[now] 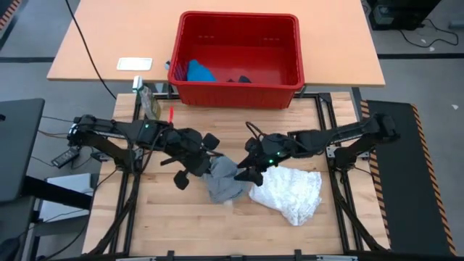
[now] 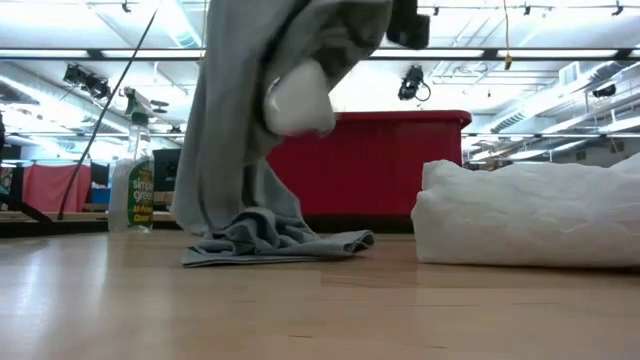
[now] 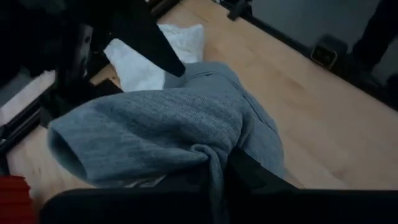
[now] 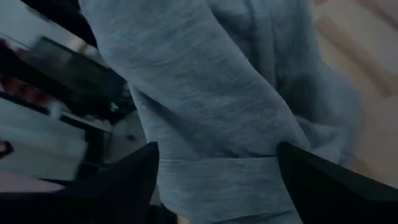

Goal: Fold laundry
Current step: Remove the gray shirt from the red laundry bin

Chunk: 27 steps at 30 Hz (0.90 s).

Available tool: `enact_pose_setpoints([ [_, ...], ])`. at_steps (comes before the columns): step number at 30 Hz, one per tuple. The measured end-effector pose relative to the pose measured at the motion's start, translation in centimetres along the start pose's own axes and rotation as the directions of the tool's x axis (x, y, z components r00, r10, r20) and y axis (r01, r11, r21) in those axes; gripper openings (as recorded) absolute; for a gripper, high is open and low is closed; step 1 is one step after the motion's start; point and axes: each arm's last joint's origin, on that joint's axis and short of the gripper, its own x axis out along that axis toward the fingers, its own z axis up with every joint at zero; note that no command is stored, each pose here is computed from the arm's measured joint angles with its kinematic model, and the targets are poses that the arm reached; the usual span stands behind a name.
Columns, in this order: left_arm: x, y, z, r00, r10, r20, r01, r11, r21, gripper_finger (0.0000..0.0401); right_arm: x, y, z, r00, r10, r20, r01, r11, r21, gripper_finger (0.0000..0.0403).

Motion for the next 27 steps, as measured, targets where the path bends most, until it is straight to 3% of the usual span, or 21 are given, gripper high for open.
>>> enact_pose_setpoints([
  [3, 0.0, -0.2, 0.1, 1.000, 0.011, -0.008, -0.011, 1.000, 0.013, 0.0026, 1.2, -1.8, -1.6, 0.999, 0.020, 0.025, -0.021, 0.998, 0.053, 0.0343],
  [9, -0.2, -0.2, 0.2, 1.000, 0.017, -0.004, -0.017, 1.000, 0.014, 0.0025, 2.9, -4.0, -3.7, 0.956, 0.220, 0.195, -0.247, 0.961, 0.125, 0.0345],
  [17, -1.2, -0.3, 0.2, 1.000, 0.029, 0.009, -0.029, 0.999, 0.016, 0.0025, 2.8, -6.5, -6.4, 0.960, 0.158, 0.229, -0.213, 0.947, 0.239, 0.0345],
  [23, -2.5, -0.2, 0.0, 0.997, 0.071, 0.017, -0.071, 0.997, 0.007, 0.0025, 2.3, -6.7, -6.8, 0.905, 0.271, 0.329, -0.358, 0.901, 0.244, 0.0345],
  [27, -2.6, 0.1, -0.1, 0.996, 0.085, 0.020, -0.085, 0.996, -0.002, 0.0025, 2.4, -6.8, -6.3, 0.882, 0.310, 0.355, -0.401, 0.889, 0.221, 0.0345],
])
